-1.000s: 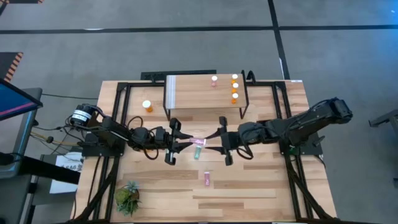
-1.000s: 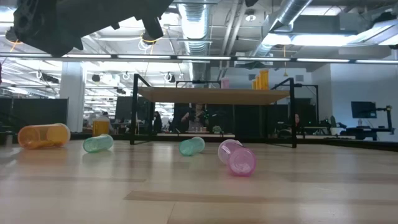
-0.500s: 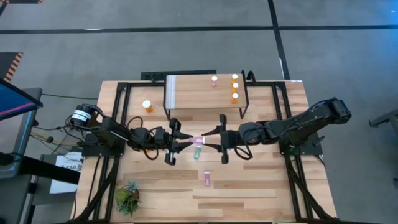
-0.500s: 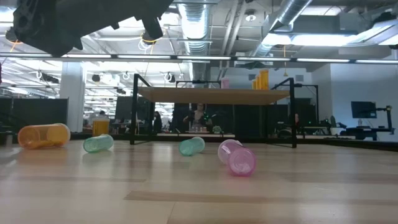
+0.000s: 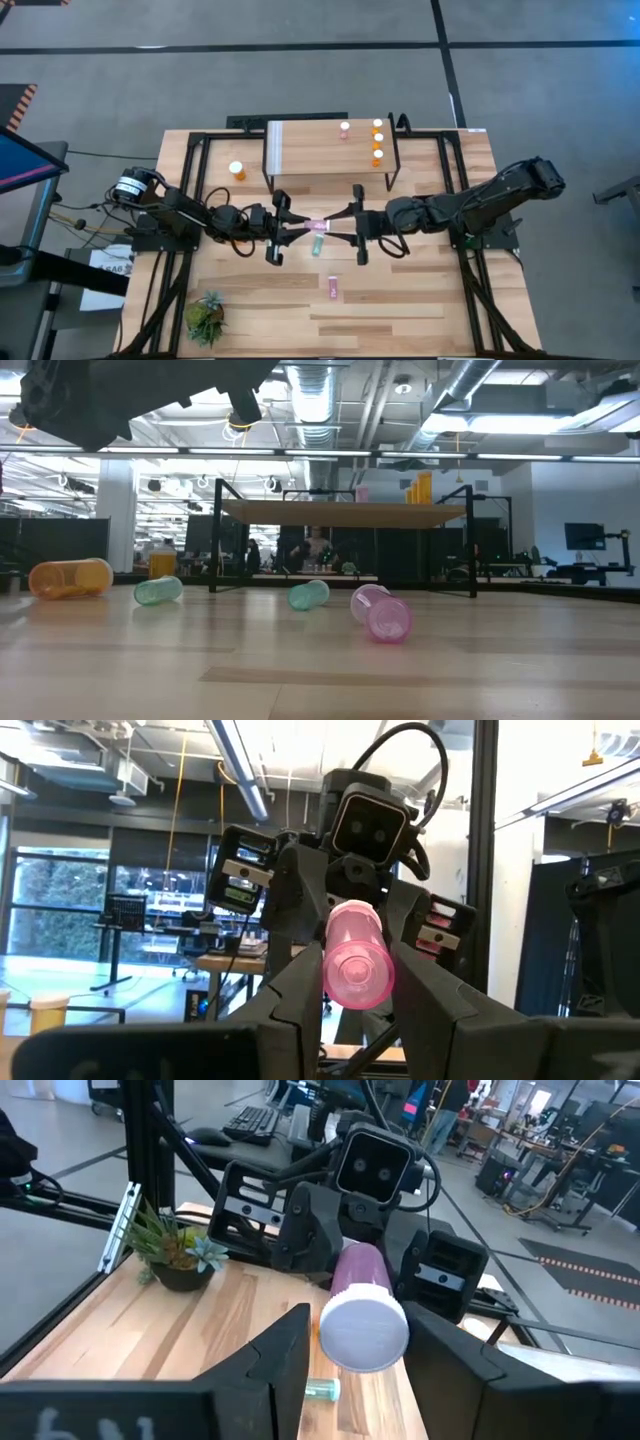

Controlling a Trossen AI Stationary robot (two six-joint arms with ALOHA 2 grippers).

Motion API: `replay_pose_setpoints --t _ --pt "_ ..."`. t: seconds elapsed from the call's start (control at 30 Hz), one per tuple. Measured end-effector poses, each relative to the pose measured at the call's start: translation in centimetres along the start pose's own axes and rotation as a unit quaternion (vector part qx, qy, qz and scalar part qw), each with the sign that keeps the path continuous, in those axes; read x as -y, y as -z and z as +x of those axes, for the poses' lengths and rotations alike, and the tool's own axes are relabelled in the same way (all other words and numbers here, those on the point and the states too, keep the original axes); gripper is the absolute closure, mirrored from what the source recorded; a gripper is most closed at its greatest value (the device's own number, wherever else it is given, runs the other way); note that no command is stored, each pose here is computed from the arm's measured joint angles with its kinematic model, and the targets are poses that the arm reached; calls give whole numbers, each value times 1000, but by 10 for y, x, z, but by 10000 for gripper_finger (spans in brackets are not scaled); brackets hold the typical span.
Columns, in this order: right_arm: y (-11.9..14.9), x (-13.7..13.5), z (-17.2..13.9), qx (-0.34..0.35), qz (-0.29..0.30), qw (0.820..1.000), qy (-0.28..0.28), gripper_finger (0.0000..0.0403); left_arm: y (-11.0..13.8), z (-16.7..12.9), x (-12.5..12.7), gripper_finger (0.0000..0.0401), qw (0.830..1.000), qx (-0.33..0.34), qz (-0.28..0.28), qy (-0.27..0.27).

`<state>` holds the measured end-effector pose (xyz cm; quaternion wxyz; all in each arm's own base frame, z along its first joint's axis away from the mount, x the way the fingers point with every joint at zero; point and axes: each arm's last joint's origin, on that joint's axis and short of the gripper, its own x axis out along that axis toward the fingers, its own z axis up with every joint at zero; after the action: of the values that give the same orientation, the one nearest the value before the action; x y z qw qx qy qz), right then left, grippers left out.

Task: Pick and place medicine bottles onto shelf by color
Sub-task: Put the pink pill bottle on the shelf

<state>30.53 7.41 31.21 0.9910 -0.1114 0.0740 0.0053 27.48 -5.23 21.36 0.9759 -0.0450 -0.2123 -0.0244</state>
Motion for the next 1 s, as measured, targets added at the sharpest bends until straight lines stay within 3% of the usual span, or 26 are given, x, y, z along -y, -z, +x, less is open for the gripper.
replay_pose_setpoints --t 0.2,0.5,0.7,1.0 --pt "-1 0 0 3 1 1000 0 233 0 0 0 319 1000 -1 0 0" --pt "-1 0 0 3 1 1000 0 278 0 0 0 319 1000 -1 0 -1" --pt "-1 0 0 2 0 1000 0 274 0 0 0 315 1000 -1 0 -3" --pt "-3 4 -6 -3 0 1000 10 273 3 0 -2 208 999 -16 12 -37"
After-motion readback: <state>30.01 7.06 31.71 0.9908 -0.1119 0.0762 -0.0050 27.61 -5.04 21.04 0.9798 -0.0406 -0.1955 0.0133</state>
